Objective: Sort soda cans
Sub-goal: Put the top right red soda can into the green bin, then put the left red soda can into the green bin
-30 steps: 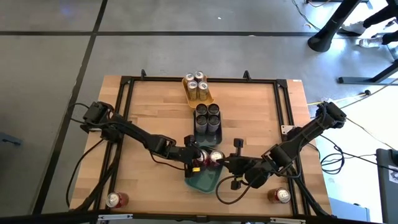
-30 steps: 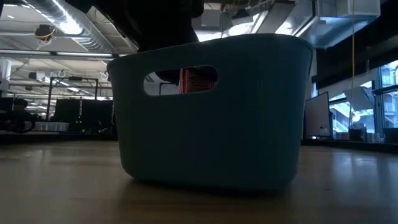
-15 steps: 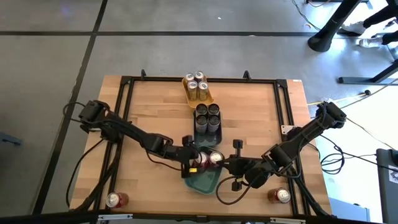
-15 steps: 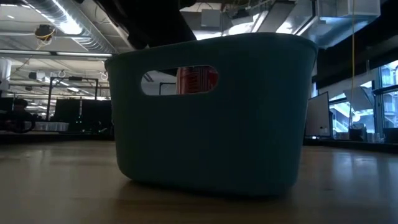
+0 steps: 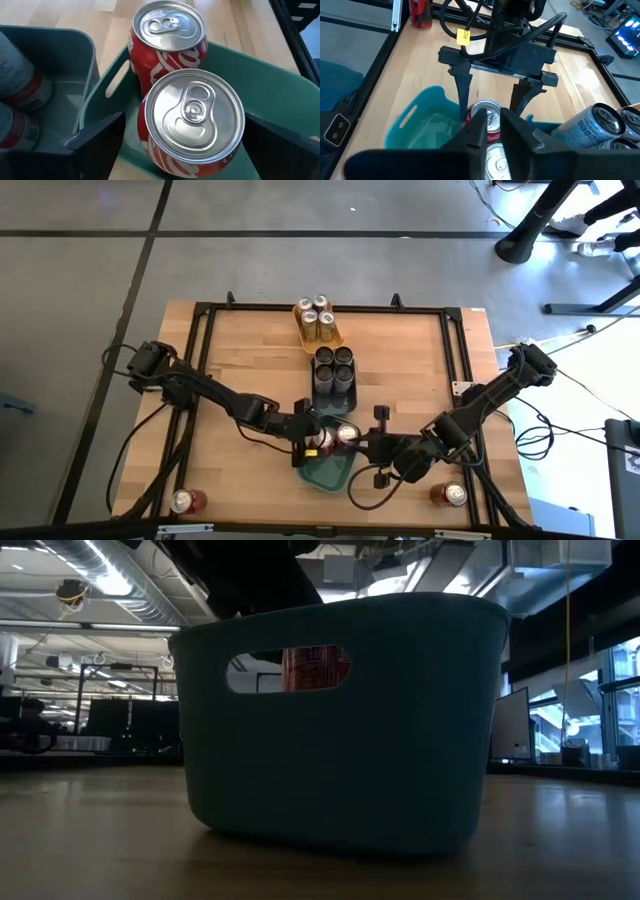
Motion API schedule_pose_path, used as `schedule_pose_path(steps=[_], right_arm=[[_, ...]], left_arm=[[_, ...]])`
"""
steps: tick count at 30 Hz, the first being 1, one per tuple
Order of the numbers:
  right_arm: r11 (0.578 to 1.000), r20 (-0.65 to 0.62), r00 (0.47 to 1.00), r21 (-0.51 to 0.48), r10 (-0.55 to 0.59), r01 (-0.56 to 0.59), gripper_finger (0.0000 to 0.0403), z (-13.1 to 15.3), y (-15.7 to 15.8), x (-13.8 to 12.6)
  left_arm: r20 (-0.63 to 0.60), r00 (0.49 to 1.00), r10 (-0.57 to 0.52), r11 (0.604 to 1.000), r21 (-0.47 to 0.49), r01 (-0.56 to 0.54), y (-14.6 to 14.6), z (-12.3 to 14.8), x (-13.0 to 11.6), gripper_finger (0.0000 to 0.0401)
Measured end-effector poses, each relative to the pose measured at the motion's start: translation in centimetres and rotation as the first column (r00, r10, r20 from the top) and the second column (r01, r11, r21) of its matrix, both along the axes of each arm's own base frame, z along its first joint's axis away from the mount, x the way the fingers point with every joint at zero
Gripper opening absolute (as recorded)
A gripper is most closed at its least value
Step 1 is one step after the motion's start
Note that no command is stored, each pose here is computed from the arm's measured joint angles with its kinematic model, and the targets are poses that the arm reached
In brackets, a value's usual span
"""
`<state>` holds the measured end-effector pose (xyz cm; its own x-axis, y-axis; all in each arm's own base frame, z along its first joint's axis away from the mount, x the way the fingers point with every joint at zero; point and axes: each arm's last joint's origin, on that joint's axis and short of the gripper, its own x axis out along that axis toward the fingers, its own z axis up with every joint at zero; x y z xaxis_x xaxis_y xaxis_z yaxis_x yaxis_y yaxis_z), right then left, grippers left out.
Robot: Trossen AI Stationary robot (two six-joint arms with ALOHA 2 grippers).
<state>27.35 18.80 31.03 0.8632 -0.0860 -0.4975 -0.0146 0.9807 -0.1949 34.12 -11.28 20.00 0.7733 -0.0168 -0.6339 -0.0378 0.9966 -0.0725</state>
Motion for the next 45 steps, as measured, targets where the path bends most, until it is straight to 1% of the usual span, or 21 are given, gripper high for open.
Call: schedule_pose_path(steps=[3, 5, 8, 11, 15, 18, 20, 24, 26, 28, 30, 33, 37, 40, 42, 45], right_arm=[[1.000, 0.000, 1.000, 0.000, 0.000, 0.000, 0.0078, 0.0, 0.0, 0.0], [1.000, 0.000, 1.000, 0.000, 0.000, 0.000, 0.0098, 0.0, 0.0, 0.0], [1.000, -0.001, 1.000, -0.001, 0.000, 0.000, 0.0122, 0.0, 0.0, 0.0], [1.000, -0.003, 1.000, -0.007, 0.002, -0.002, 0.0137, 0.0, 0.0, 0.0], [1.000, -0.008, 1.000, -0.011, 0.002, -0.002, 0.0142, -0.1, 0.0, 0.0], [1.000, -0.017, 1.000, -0.018, 0.002, -0.003, 0.0142, -0.2, -0.1, -0.1], [1.000, -0.019, 1.000, -0.019, 0.002, -0.003, 0.0143, -0.2, -0.1, -0.1], [1.000, -0.019, 1.000, -0.019, 0.002, -0.003, 0.0143, -0.2, -0.1, -0.1], [1.000, -0.020, 1.000, -0.020, 0.002, -0.003, 0.0143, -0.2, -0.1, -0.1], [1.000, -0.021, 1.000, -0.021, 0.002, -0.003, 0.0143, -0.2, -0.1, -0.1], [1.000, -0.025, 1.000, -0.024, 0.002, -0.003, 0.0143, -0.2, -0.1, -0.1], [1.000, -0.031, 1.000, -0.029, 0.002, -0.003, 0.0143, -0.3, -0.1, -0.2], [0.999, -0.042, 0.999, -0.037, 0.001, -0.003, 0.0143, -0.4, -0.2, -0.2], [1.000, -0.041, 0.999, -0.030, -0.002, 0.001, 0.0143, -0.4, -0.2, -0.2], [1.000, -0.041, 0.999, -0.025, -0.005, 0.004, 0.0143, -0.4, -0.2, -0.2], [1.000, -0.042, 0.999, -0.019, -0.010, 0.009, 0.0143, -0.4, -0.2, -0.3]], left_arm=[[0.010, 1.000, -0.006, 1.000, 0.004, 0.006, 0.1, 0.6, -0.2, 0.0379], [0.019, 1.000, -0.007, 1.000, 0.003, 0.007, 0.2, 1.5, -0.7, 0.0381], [0.040, 0.999, -0.007, 1.000, -0.007, 0.007, 0.5, 3.3, -1.7, 0.0379], [0.063, 0.998, -0.015, 1.000, -0.024, 0.017, 0.5, 5.4, -3.2, 0.0378], [0.080, 0.995, -0.062, 0.997, -0.044, 0.065, -0.4, 7.8, -5.9, 0.0377], [0.104, 0.993, -0.057, 0.991, -0.115, 0.069, -1.1, 9.1, -7.2, 0.0377], [0.126, 0.990, -0.064, 0.987, -0.137, 0.081, -1.4, 9.7, -7.8, 0.0377], [0.165, 0.979, -0.119, 0.988, -0.081, 0.134, -1.6, 10.2, -8.0, 0.0377], [0.190, 0.975, -0.117, 0.987, -0.088, 0.135, -1.6, 10.4, -7.8, 0.0377], [0.214, 0.968, -0.128, 0.986, -0.075, 0.147, -1.6, 10.6, -7.7, 0.0378], [0.236, 0.959, -0.159, 0.984, -0.039, 0.173, -1.8, 10.8, -7.7, 0.0382], [0.264, 0.947, -0.184, 0.981, -0.015, 0.195, -2.0, 11.0, -7.7, 0.0395], [0.226, 0.956, -0.186, 0.982, 0.000, 0.191, -2.0, 11.3, -7.9, 0.0398], [0.145, 0.973, -0.178, 0.983, -0.011, 0.182, -2.0, 11.8, -8.7, 0.0399], [0.103, 0.982, -0.159, 0.984, -0.060, 0.165, -2.0, 12.3, -9.4, 0.0399], [0.046, 0.996, -0.077, 0.978, -0.191, 0.084, -2.2, 12.6, -10.5, 0.0398]])
